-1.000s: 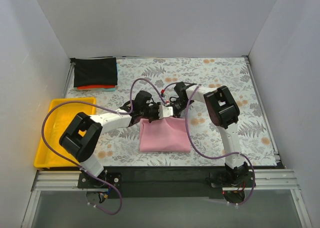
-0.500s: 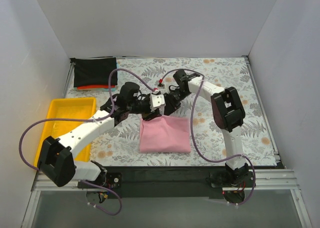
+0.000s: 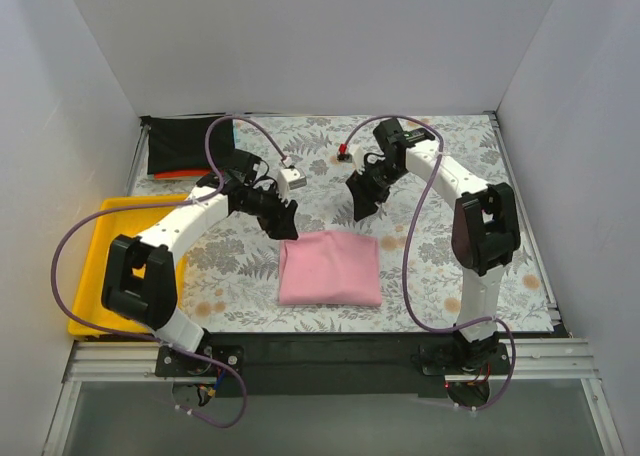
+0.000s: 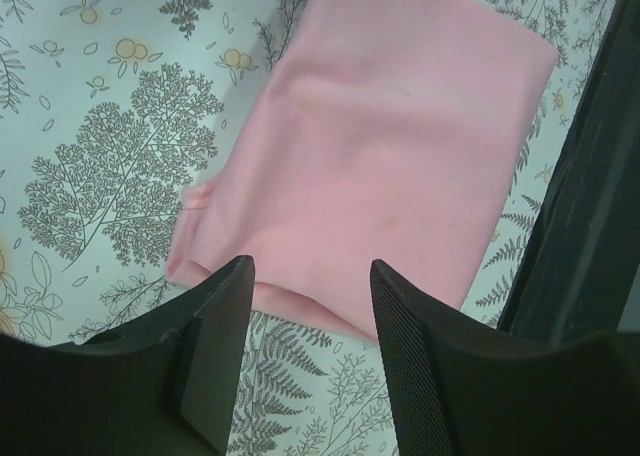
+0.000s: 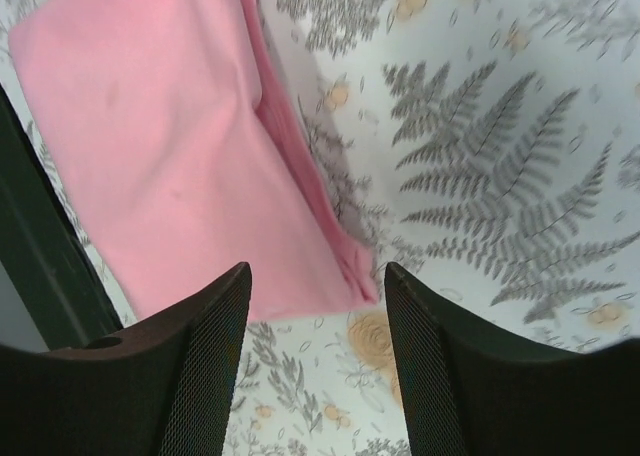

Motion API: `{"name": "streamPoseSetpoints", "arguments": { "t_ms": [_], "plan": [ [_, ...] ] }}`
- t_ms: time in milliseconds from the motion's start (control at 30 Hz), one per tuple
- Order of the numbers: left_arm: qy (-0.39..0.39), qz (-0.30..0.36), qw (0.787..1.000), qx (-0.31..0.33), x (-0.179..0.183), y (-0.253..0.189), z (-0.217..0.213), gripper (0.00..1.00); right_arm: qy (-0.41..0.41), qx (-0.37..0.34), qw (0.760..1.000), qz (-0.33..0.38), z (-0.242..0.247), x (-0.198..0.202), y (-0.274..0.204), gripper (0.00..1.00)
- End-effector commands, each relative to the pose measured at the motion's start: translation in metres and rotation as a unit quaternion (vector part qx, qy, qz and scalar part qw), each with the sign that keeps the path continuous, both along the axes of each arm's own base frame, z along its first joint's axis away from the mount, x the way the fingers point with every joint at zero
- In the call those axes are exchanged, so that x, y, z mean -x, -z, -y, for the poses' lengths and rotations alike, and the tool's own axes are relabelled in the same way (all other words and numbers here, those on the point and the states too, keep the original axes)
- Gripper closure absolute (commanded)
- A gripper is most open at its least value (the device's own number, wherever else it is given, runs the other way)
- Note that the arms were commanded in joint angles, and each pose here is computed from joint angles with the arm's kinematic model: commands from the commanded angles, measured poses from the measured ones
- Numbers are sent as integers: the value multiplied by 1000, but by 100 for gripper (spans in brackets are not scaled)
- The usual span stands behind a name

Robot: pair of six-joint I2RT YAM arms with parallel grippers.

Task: Fold and stack the t-shirts
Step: Fold the tshirt

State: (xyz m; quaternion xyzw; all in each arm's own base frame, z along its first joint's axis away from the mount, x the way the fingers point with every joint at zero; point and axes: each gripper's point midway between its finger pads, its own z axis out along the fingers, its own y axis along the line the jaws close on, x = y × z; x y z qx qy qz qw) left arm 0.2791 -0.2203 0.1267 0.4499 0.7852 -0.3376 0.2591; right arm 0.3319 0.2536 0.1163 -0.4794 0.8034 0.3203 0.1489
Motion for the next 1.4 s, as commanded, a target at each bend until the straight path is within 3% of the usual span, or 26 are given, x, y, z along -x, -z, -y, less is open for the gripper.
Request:
{"name": "streamPoseSetpoints", "arguments": {
  "t_ms": [0,167,333,933,1067,1133,1200,1300,1367],
  "plan": [
    [-3,-17,1000,-20,-7,-2,-2,51,-33,42,998,-10,19,27,15,38],
    [0,-44,997,-69,-17,28,-10,50,-32,73,997,-7,30,22,39,37],
    [1,-47,996,-77,-27,37,-9,49,-35,72,997,-15,29,22,45,38],
    [10,-61,993,-100,-41,71,-8,51,-45,80,995,-50,33,35,69,52],
    [11,-62,993,-103,-43,72,-8,62,-46,81,994,-49,34,36,68,64],
    [14,-57,993,-100,-44,69,-8,75,-46,78,995,-45,33,35,65,69],
    [17,-61,993,-98,-43,68,-7,87,-47,75,995,-43,33,36,62,80],
    [25,-68,992,-99,-38,65,-8,96,-48,76,995,-38,34,36,58,99],
    [27,-66,992,-101,-37,60,-9,100,-51,77,995,-32,35,36,53,99]
  ]
}}
